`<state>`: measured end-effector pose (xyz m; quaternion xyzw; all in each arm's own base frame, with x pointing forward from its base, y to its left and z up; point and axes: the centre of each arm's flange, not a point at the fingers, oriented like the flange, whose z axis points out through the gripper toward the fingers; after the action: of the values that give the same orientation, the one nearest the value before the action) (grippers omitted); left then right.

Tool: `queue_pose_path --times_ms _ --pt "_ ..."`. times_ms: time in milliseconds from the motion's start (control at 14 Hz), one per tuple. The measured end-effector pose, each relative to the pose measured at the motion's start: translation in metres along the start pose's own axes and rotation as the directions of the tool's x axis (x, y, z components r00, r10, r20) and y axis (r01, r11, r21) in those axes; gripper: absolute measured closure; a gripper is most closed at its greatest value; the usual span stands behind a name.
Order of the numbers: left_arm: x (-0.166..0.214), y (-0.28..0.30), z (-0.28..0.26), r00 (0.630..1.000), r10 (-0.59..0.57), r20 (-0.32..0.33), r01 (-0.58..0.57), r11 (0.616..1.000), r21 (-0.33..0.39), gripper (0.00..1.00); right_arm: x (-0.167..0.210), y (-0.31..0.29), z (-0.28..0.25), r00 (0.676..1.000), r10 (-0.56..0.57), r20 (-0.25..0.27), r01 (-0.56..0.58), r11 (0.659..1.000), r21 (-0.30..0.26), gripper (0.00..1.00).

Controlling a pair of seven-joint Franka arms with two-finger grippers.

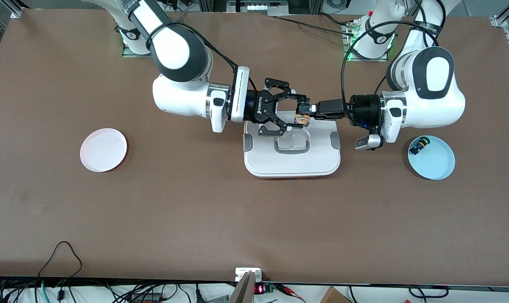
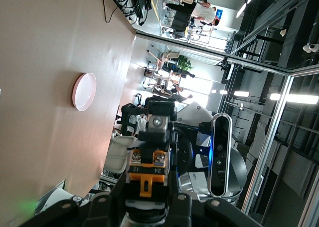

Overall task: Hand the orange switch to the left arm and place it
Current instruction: 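Open the right gripper and withdraw while the left gripper holds the switch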

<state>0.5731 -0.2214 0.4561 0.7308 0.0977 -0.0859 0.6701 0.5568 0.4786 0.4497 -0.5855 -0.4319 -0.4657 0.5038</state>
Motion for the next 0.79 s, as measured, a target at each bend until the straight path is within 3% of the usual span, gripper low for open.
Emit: queue_pose_path --times_ms 143,430,573,788 --pt "0.001 0.000 -0.001 1.000 0.001 -0.002 -0.001 1.000 0.000 0.65 0.002 0.005 -0.005 1.000 -0.003 -0.003 0.003 1.000 -0.010 0.00" --pt "0.002 0.000 -0.005 1.000 0.020 -0.011 -0.020 1.000 -0.001 0.65 0.009 0.019 -0.018 1.000 -0.008 -0.017 0.007 1.000 -0.025 0.00" --pt "0.003 -0.002 -0.009 0.998 0.058 -0.005 -0.058 0.998 0.022 0.65 0.018 0.036 -0.039 0.998 -0.018 -0.054 0.019 1.000 0.023 0.00" --pt "0.004 -0.008 -0.019 0.991 0.127 0.028 -0.130 0.983 0.132 0.65 0.027 0.067 -0.084 0.996 -0.054 -0.077 0.062 0.993 0.100 0.00"
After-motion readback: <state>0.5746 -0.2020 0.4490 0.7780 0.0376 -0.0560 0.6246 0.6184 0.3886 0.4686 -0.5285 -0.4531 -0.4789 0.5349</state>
